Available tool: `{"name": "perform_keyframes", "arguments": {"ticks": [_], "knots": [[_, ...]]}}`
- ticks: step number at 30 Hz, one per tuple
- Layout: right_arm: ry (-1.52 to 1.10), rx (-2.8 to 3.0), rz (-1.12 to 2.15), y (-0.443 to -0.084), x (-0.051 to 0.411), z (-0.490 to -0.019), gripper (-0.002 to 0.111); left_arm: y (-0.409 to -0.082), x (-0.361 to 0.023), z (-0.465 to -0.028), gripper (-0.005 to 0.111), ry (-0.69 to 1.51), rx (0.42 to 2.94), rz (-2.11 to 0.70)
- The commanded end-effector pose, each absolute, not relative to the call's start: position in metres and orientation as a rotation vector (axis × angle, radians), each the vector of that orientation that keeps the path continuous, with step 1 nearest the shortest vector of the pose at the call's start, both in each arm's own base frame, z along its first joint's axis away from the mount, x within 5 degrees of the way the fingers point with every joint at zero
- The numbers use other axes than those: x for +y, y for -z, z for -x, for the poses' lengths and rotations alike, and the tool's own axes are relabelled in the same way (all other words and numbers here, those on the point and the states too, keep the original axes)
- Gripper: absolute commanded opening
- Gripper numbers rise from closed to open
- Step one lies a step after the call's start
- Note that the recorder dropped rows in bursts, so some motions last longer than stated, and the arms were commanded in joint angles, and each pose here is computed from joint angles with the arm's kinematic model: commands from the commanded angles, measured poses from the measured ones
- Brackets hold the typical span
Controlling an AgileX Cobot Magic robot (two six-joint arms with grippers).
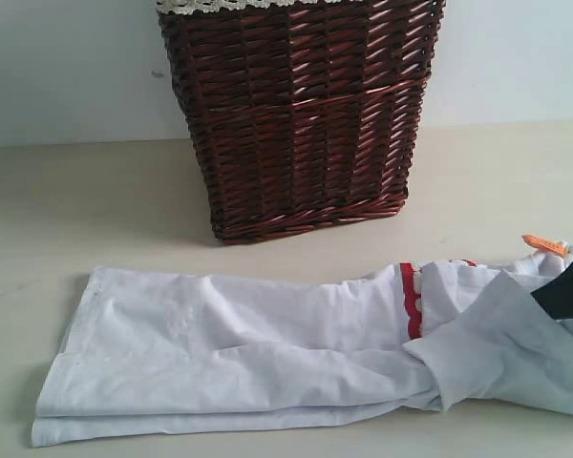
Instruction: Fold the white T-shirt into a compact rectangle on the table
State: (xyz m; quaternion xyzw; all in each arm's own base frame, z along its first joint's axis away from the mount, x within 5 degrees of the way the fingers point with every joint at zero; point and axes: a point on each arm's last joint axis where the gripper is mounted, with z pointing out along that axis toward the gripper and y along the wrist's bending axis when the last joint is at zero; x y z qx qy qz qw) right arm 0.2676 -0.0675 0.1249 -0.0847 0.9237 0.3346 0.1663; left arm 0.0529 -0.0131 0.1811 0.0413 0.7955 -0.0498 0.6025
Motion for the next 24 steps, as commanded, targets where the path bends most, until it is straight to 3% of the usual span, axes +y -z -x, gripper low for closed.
{"name": "perform_keyframes", "arguments": {"ticks": [1, 11, 19, 24], "knots": [[-0.971, 2.576, 0.272, -0.132, -0.067, -0.267, 0.105, -0.182, -0.013, -0.053, 0.011, 0.115, 1.832, -0.096], [-0.948, 2.443, 0.245, -0.151, -0.077, -0.268, 0.105, -0.182, -0.013, -0.053, 0.011, 0.115, 1.832, -0.096], [-1.115, 2.358, 0.335, -0.16, -0.067, -0.263, 0.105, -0.182, -0.013, -0.053, 0.011, 0.115, 1.832, -0.096], [-0.88, 2.631, 0.355, -0.141, -0.082, -0.254, 0.105, -0.182, -0.013, -0.053, 0.011, 0.115, 1.832, -0.096]]}}
